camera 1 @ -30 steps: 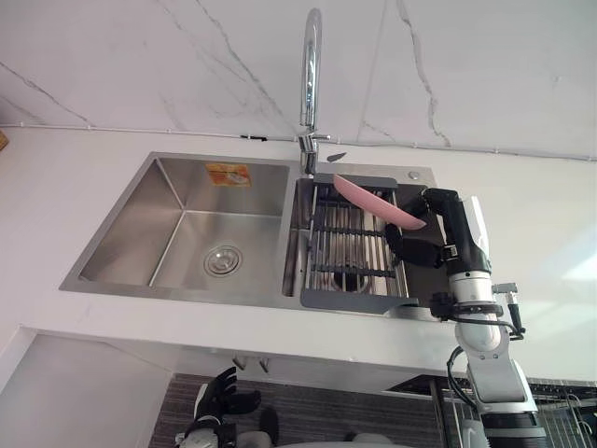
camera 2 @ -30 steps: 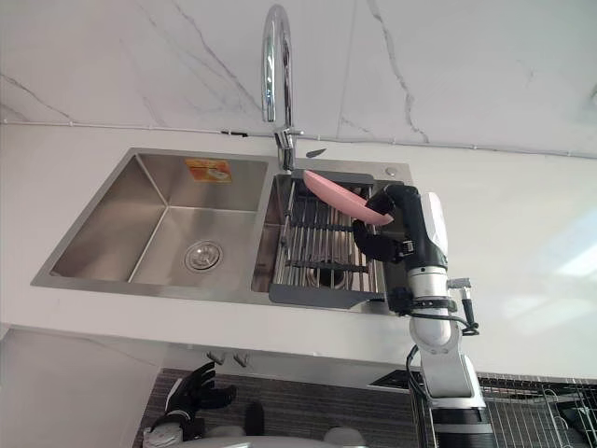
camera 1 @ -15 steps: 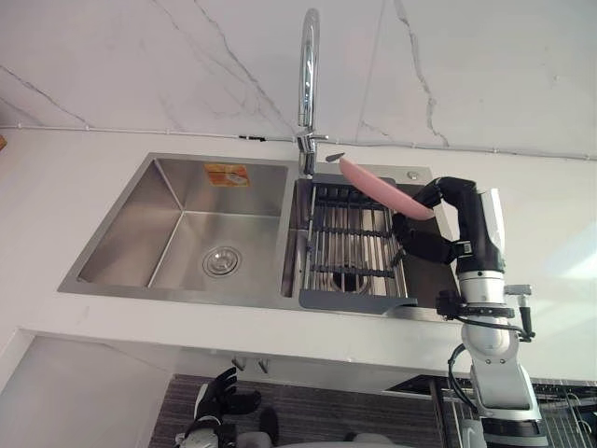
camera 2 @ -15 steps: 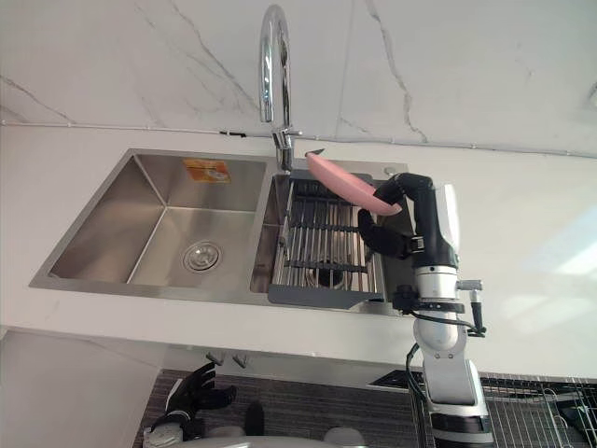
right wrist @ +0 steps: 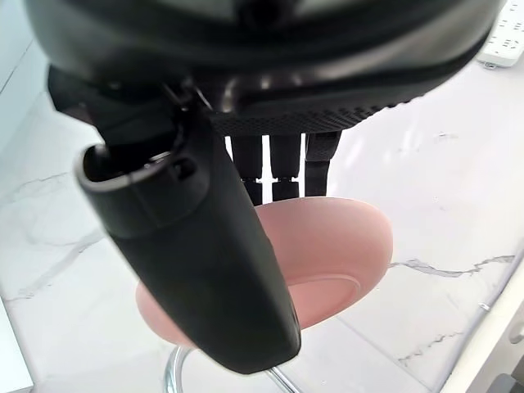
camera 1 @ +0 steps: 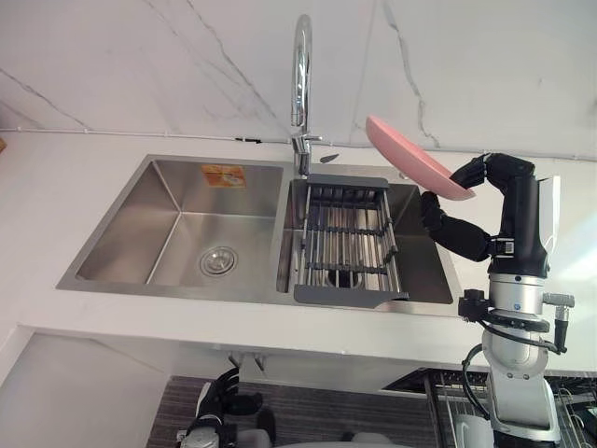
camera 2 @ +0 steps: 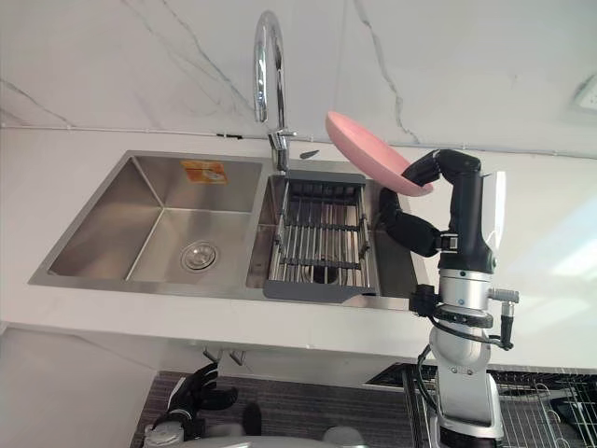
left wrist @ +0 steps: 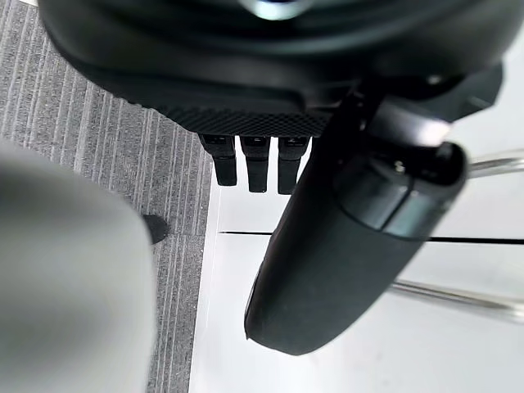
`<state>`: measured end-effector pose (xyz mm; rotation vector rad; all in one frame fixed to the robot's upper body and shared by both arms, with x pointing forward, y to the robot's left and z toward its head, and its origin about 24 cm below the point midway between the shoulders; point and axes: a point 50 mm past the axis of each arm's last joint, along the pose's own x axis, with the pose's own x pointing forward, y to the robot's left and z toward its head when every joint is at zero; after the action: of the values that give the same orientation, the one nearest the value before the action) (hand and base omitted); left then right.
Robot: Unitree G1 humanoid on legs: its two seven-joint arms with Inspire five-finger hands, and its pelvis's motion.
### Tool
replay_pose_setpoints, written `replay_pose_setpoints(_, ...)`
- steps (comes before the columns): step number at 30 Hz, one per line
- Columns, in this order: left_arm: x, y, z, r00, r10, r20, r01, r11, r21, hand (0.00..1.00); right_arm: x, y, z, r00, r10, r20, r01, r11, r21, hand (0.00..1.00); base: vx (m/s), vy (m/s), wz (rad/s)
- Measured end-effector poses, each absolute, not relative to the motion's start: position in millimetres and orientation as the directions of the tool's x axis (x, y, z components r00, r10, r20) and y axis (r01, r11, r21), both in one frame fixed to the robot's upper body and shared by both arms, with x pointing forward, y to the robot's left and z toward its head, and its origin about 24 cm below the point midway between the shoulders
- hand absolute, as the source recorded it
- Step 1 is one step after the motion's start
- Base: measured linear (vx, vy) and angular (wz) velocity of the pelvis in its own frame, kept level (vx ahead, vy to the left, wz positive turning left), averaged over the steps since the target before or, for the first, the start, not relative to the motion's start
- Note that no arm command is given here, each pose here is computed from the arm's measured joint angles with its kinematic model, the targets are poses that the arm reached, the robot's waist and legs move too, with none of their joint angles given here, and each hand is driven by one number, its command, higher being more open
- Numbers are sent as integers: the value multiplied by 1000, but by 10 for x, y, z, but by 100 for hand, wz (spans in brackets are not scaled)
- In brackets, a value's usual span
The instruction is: Walk over to the sink, pick up the cup, carry it to the dishwasher, place the cup inside the dishwasher, then close the dishwasher door
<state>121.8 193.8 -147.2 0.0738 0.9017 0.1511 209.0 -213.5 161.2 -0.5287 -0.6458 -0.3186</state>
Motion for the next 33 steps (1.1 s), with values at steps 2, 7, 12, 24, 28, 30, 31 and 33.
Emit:
replay_pose_setpoints(2,1177,1862,-1515,586,159,-795,-103,987,121,90,2094,-2129,1652,746,-97,658,436,819,-374,30,-49,102,-109)
replay_pose_setpoints(7,1193,1898,-1511,580,174,-796,-129,984,121,90,2030,-2114,1539,773,-103,626,451,783,-428,30,-76,146,-84)
replay_pose_setpoints(12,1186,1978,-1504,569,231,-789,-183,971,152,90,2083,-1920,1469,802,-29,597,397,773,-495,30,-97,144,-117)
replay_pose_setpoints(24,726,2315,-1560,442,357,-823,-262,929,262,90,1979,-1974,1142,887,-34,461,356,686,-635,30,1,-41,-61)
replay_pose_setpoints(28,641,2303,-1576,425,355,-833,-258,929,265,90,1878,-2122,1060,899,-112,423,386,660,-645,30,21,8,-7)
replay_pose_setpoints(30,626,2290,-1580,424,352,-835,-247,932,267,90,1853,-2160,1036,899,-141,415,399,655,-642,30,-13,47,-1)
replay_pose_setpoints(31,608,2285,-1584,421,349,-837,-239,933,269,90,1839,-2179,1015,900,-157,408,404,654,-640,30,-11,56,0)
replay_pose_setpoints(33,600,2278,-1587,422,345,-839,-231,935,268,90,1813,-2219,1000,897,-181,403,417,645,-641,30,-18,55,0)
